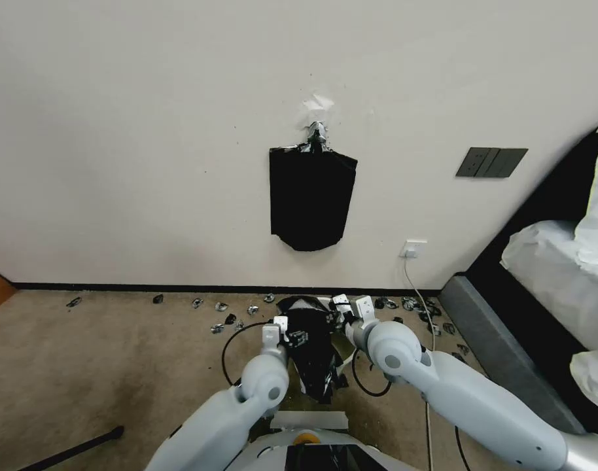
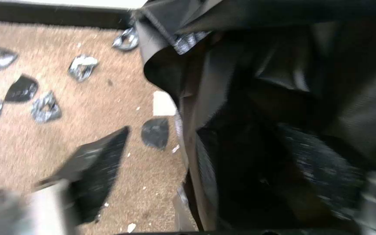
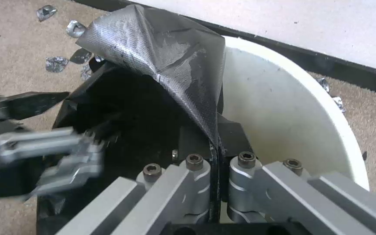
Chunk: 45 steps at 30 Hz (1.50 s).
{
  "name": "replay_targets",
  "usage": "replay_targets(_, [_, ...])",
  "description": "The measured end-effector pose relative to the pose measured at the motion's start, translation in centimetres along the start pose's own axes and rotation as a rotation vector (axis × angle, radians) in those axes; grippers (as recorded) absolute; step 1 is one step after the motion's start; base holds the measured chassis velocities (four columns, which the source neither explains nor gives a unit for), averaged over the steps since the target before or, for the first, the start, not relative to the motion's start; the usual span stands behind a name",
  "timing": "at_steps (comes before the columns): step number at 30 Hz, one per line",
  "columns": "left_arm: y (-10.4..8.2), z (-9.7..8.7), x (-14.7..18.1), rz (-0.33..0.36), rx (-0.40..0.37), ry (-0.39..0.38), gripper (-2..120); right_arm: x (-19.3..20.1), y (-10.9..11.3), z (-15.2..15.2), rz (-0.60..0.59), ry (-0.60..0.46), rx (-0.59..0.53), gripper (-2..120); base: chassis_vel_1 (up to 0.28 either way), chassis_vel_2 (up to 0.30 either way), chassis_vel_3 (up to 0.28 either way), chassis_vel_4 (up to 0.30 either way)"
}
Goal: Place a trash bag onto the trash bin.
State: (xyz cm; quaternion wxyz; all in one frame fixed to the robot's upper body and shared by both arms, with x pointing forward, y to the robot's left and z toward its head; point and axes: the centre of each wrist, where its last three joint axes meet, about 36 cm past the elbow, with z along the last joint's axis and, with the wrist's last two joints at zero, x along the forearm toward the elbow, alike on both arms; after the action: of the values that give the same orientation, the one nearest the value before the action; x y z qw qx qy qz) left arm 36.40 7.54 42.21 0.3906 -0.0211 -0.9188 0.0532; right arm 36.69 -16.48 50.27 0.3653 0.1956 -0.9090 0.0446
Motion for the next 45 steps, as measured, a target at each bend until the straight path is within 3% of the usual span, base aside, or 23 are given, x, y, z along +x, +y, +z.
replay_targets(5, [-0.5, -0.9, -0.1, 0.0, 0.012, 0.066, 66, -0.1, -0.1, 0.0, 0.002, 0.0, -0.009, 0, 0.0, 0.0, 0.0, 0.0])
replay_targets(8, [-0.8, -0.8, -0.8, -0.027, 0.011, 0.104, 49, -0.1, -0.2, 0.2, 0.005, 0.0, -0.018, 0, 0.0, 0.0, 0.0, 0.0])
replay_targets(20, [-1.4, -1.0, -1.5, -0.038, 0.047, 0.128, 7, -0.3, -0.2, 0.8, 0.011, -0.006, -0.013, 0, 0.0, 0.0, 0.0, 0.0])
replay_targets(24, [-1.4, -0.9, -1.4, -0.03, 0.06, 0.123, 2, -0.4, -0.1, 1.2, 0.017, -0.027, -0.007, 0, 0.0, 0.0, 0.0, 0.0])
replay_targets(28, [-0.6, -0.5, -0.9, -0.002, 0.056, 0.092, 2, -0.7, -0.4, 2.1, 0.08, -0.162, 0.084, 0, 0.0, 0.0, 0.0, 0.0])
replay_targets(30, [-0.6, -0.5, -0.9, -0.002, 0.056, 0.092, 2, -0.7, -0.4, 2.1, 0.08, -0.162, 0.084, 0, 0.0, 0.0, 0.0, 0.0])
replay_targets(31, [0.5, -0.2, -0.2, 0.05, 0.03, 0.046, 1, -1.1, -1.6, 2.2, 0.145, -0.262, 0.165, 0, 0.0, 0.0, 0.0, 0.0])
replay_targets(32, [0.9, -0.1, 0.1, 0.08, 0.027, 0.019, 1, -1.1, -2.3, 1.8, 0.171, -0.292, 0.195, 0, 0.0, 0.0, 0.0, 0.0])
replay_targets(33, [0.9, -0.1, 0.1, 0.08, 0.027, 0.019, 1, -1.1, -2.3, 1.8, 0.171, -0.292, 0.195, 0, 0.0, 0.0, 0.0, 0.0])
replay_targets(36, [2.1, -0.1, 1.3, 0.202, 0.009, -0.1, 1, -1.1, -5.0, 0.2, 0.229, -0.319, 0.274, 0, 0.0, 0.0, 0.0, 0.0])
replay_targets(37, [2.1, -0.1, 1.3, 0.202, 0.009, -0.1, 1, -1.1, -5.0, 0.2, 0.229, -0.319, 0.274, 0, 0.0, 0.0, 0.0, 0.0])
replay_targets(39, [3.4, 0.0, 2.2, 0.283, -0.02, -0.196, 1, -1.0, -7.0, -1.3, 0.266, -0.313, 0.342, 0, 0.0, 0.0, 0.0, 0.0])
replay_targets(40, [4.8, -0.1, 3.0, 0.328, -0.049, -0.286, 1, -0.4, -8.7, -2.0, 0.291, -0.291, 0.385, 0, 0.0, 0.0, 0.0, 0.0])
replay_targets(41, [4.8, -0.1, 3.0, 0.328, -0.049, -0.286, 1, -0.4, -8.7, -2.0, 0.291, -0.291, 0.385, 0, 0.0, 0.0, 0.0, 0.0])
replay_targets(44, [7.2, -1.2, 4.0, 0.364, -0.068, -0.404, 1, 1.3, -10.5, -2.3, 0.309, -0.268, 0.421, 0, 0.0, 0.0, 0.0, 0.0])
replay_targets(45, [7.2, -1.2, 4.0, 0.364, -0.068, -0.404, 1, 1.3, -10.5, -2.3, 0.309, -0.268, 0.421, 0, 0.0, 0.0, 0.0, 0.0])
